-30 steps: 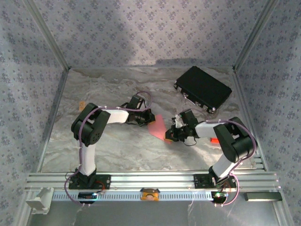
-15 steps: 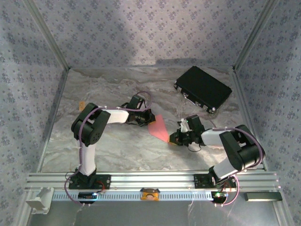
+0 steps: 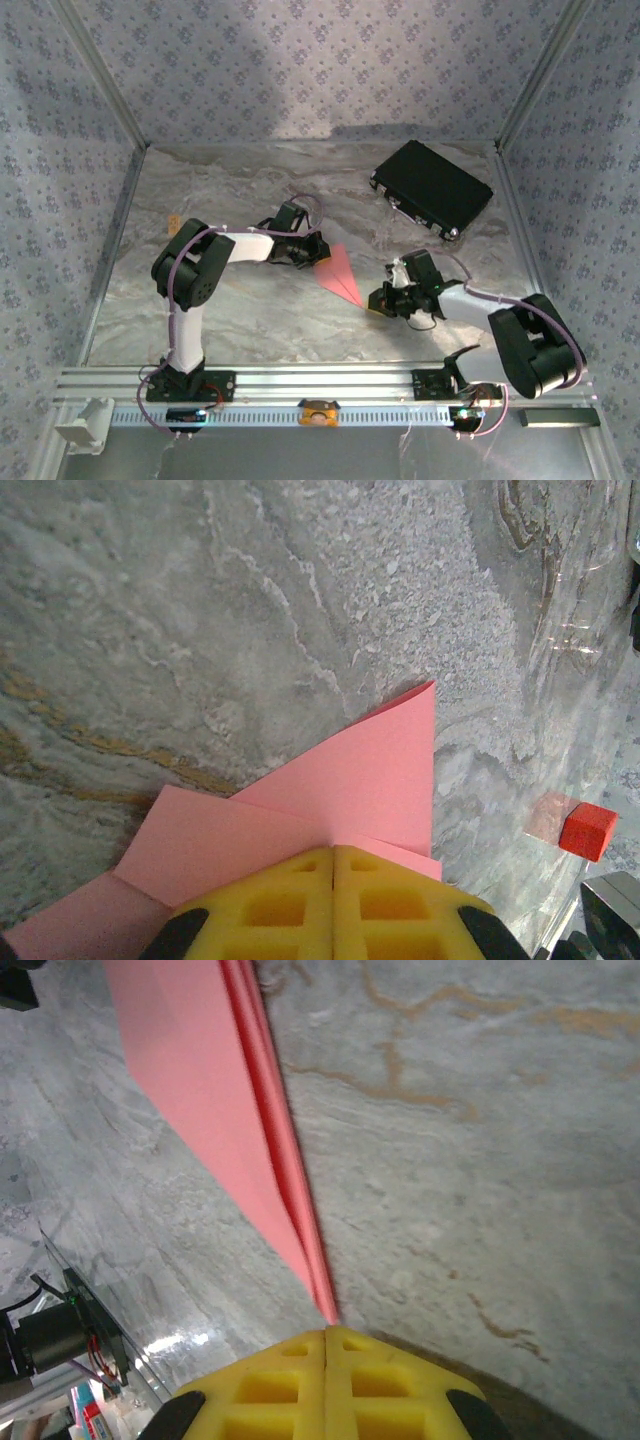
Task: Fold a paper plane with a square sheet of paper (pick it up from the middle)
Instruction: Fourth fold the wing at the center of the table, then turn over the paper at the center of the table.
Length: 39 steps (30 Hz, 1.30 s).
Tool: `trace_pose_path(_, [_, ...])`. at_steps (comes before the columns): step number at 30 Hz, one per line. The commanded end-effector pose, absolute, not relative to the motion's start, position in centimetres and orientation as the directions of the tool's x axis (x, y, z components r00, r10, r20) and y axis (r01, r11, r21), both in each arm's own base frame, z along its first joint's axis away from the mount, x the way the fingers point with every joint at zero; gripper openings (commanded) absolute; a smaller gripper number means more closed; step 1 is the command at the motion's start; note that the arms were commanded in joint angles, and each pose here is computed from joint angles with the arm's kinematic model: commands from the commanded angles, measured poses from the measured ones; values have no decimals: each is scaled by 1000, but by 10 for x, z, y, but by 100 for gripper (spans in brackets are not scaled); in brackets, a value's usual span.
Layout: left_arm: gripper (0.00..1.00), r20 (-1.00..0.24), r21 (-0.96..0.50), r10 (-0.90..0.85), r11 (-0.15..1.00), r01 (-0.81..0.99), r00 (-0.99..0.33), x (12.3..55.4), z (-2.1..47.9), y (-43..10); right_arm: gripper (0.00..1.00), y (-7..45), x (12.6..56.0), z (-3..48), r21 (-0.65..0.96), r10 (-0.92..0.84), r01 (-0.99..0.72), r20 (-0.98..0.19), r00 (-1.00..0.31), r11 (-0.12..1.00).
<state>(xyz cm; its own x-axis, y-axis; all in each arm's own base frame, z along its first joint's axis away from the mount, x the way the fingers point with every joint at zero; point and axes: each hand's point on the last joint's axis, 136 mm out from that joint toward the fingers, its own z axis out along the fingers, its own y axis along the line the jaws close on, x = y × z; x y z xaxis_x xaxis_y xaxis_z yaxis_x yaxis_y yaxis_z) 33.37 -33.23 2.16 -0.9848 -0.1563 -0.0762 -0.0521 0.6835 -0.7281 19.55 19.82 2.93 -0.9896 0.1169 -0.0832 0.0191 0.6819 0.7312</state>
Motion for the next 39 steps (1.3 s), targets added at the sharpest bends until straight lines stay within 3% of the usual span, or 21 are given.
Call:
trace_pose_path(1, [6, -11, -632, -184, 763, -136, -983, 319, -18, -308, 6, 208, 202, 42, 735, 66, -25, -94, -993, 678])
trace_pose_path(6, [6, -6, -630, -183, 764, -138, -983, 318, -20, -309, 7, 226, 210, 40, 736, 18, -47, -79, -997, 676])
trace_pose_path(10, [6, -6, -629, -181, 766, -137, -984, 317, -18, -309, 7, 217, 203, 16, 668, 1, -18, -27, -1000, 744])
trace_pose_path(17, [6, -6, -626, -179, 768, -136, -984, 316, -20, -309, 7, 201, 182, 0, 639, 39, 42, 19, -999, 768])
trace_pose_path(28, [6, -3, -637, -175, 759, -133, -985, 315, -11, -313, 6, 191, 183, 20, 668, 110, 77, -8, -994, 740])
trace_pose_path(36, [7, 0, -640, -175, 757, -135, -985, 311, -10, -315, 29, 201, 197, 35, 714, 135, 80, -19, -991, 695])
trace_pose_path(39, [6, 2, -639, -178, 757, -138, -984, 311, -10, -315, 32, 203, 197, 33, 717, 140, 95, -4, -990, 691])
